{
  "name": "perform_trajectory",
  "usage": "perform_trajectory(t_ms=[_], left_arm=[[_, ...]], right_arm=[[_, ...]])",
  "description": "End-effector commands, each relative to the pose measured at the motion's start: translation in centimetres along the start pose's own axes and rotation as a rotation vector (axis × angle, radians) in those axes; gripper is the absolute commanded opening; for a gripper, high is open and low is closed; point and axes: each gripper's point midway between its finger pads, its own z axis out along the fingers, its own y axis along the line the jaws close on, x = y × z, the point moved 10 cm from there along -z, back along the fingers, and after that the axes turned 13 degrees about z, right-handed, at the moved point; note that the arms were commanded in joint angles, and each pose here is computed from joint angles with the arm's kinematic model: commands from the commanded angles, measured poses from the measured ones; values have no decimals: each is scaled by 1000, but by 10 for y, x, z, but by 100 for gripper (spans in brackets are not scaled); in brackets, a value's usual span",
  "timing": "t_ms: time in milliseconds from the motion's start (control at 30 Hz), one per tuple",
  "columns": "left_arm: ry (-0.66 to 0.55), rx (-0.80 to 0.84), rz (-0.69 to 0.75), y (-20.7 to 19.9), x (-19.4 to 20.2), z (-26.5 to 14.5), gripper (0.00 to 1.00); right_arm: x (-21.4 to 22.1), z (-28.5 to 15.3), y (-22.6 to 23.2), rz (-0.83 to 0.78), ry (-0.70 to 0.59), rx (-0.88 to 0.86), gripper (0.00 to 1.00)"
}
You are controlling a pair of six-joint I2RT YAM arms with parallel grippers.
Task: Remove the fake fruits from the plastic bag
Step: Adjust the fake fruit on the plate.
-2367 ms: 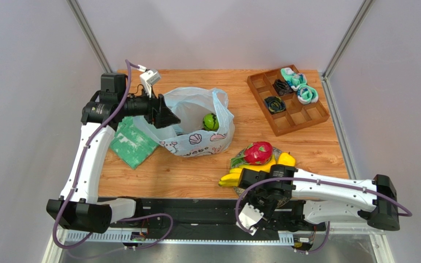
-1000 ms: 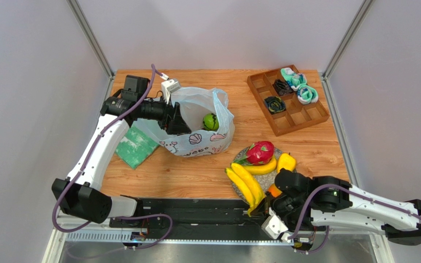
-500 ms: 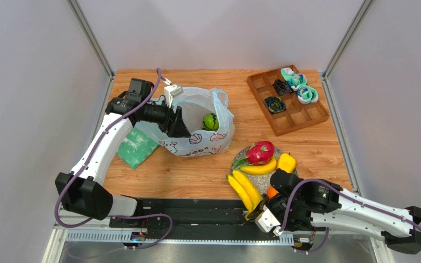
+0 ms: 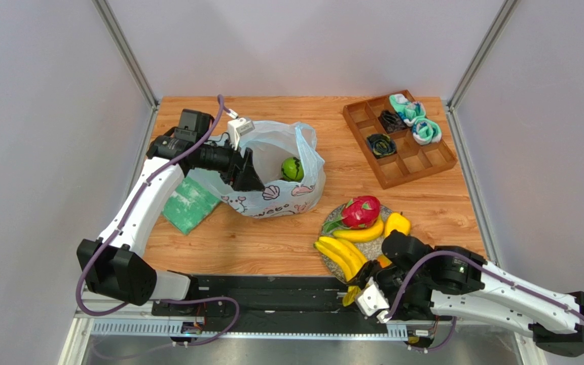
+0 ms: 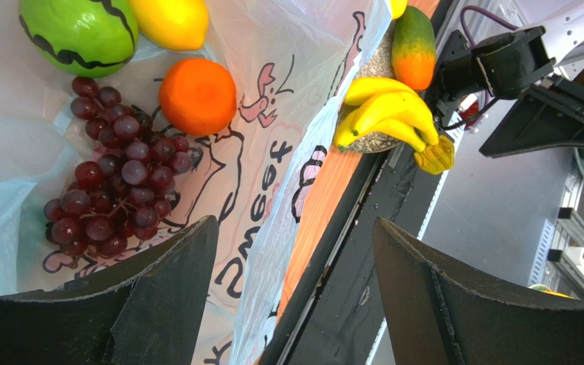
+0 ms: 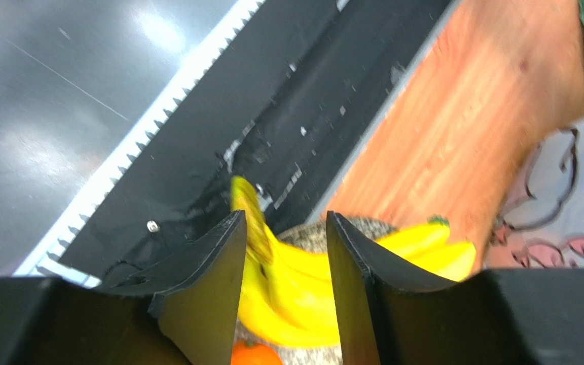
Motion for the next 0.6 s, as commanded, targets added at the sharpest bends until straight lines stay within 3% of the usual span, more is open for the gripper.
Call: perform_trajectory(t_ms=[0,100,167,300,333,367,567], left_arm=[[-57,10,75,-10,-5,-6,82],[-73,11,87,-15,-4,-9,82],[-78,16,69,-18,1,-9,82],[-105,-8,126,-35,3,-19,82],[-98,-53,158,-34,1,-23,82],[-95,-81,179,-36,-1,-27,82],[-137,-328,207,-50,-21,-67,84]], right_arm=[[-3,-25,-6,55,124,148,47],[-11,-41,-5,67,154,167,47],[-14,-46,-9,80,157,230,54],[-20,-56,-44,200,199,657,75],[-31,-59,-56,228,139,751,78],[-35,-55,-67,243,175,769,78],[-103,-52,-128,247,-2,801,80]])
